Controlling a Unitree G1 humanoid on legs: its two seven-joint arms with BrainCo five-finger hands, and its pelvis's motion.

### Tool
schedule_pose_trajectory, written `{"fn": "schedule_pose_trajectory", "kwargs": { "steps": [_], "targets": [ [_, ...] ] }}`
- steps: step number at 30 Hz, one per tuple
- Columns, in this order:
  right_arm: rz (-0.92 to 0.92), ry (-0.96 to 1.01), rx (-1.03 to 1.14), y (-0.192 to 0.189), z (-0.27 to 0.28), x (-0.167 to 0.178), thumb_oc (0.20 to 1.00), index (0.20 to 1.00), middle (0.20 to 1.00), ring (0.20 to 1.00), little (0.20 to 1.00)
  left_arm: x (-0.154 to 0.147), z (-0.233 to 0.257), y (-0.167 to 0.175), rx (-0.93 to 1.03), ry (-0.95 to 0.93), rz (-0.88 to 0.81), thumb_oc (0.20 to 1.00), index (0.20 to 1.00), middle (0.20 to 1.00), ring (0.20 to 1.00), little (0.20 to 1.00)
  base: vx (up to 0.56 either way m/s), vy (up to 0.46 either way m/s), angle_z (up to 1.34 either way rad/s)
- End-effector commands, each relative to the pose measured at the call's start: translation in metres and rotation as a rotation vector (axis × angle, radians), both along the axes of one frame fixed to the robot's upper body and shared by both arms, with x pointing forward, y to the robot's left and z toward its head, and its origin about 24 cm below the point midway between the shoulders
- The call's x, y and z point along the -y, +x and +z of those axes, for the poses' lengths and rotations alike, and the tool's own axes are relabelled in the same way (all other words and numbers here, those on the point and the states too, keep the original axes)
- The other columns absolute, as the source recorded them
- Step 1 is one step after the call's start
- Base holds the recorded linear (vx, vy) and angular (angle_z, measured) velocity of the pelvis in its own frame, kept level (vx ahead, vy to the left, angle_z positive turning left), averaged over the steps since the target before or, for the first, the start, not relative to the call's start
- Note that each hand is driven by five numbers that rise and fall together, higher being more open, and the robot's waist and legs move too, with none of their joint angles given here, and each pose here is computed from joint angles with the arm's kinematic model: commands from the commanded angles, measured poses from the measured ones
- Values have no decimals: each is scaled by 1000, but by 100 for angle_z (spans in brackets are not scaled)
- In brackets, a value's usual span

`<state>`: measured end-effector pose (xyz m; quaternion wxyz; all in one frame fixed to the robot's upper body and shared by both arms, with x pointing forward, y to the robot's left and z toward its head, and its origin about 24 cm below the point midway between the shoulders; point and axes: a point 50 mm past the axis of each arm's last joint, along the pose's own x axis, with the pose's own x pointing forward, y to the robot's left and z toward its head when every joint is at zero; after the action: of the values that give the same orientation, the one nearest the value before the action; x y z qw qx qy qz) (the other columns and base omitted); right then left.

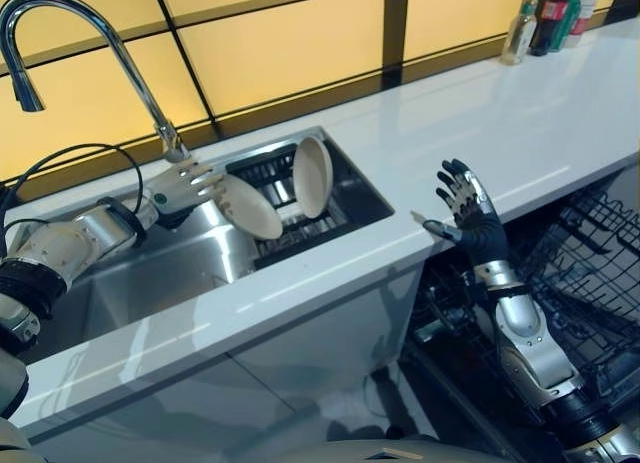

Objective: Pick up plates and place into dishwasher.

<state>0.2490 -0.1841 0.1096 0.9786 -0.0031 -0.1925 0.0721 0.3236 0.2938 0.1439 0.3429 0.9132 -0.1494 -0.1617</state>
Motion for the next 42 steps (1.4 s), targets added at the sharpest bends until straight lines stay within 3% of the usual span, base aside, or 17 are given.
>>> {"fn": "schedule_pose_trajectory", "kwargs": {
  "steps": [1, 20, 39, 40, 42],
  "targets": [
    [40, 21, 132, 1, 30, -2, 1000, 1000, 1000, 1000, 1000, -21, 34, 8, 228, -24, 64, 1000, 1000, 1000, 1000, 1000, 20, 43, -2],
    [38, 0, 143, 3, 33, 4, 1000, 1000, 1000, 1000, 1000, -7, 42, 16, 464, -87, -77, 1000, 1000, 1000, 1000, 1000, 0, 27, 0],
    [45, -27, 203, 11, 51, 5, 1000, 1000, 1000, 1000, 1000, -19, 77, 31, 603, 13, 94, 1000, 1000, 1000, 1000, 1000, -22, 10, 0],
    [44, -25, 209, 11, 52, 5, 1000, 1000, 1000, 1000, 1000, -21, 79, 31, 613, 15, 111, 200, 200, 200, 200, 200, -63, 5, -2],
    [48, -22, 220, 11, 54, 3, 1000, 1000, 1000, 1000, 1000, -25, 83, 31, 640, 11, 141, 200, 200, 200, 200, 200, -46, 1, -1]
  ]
}}
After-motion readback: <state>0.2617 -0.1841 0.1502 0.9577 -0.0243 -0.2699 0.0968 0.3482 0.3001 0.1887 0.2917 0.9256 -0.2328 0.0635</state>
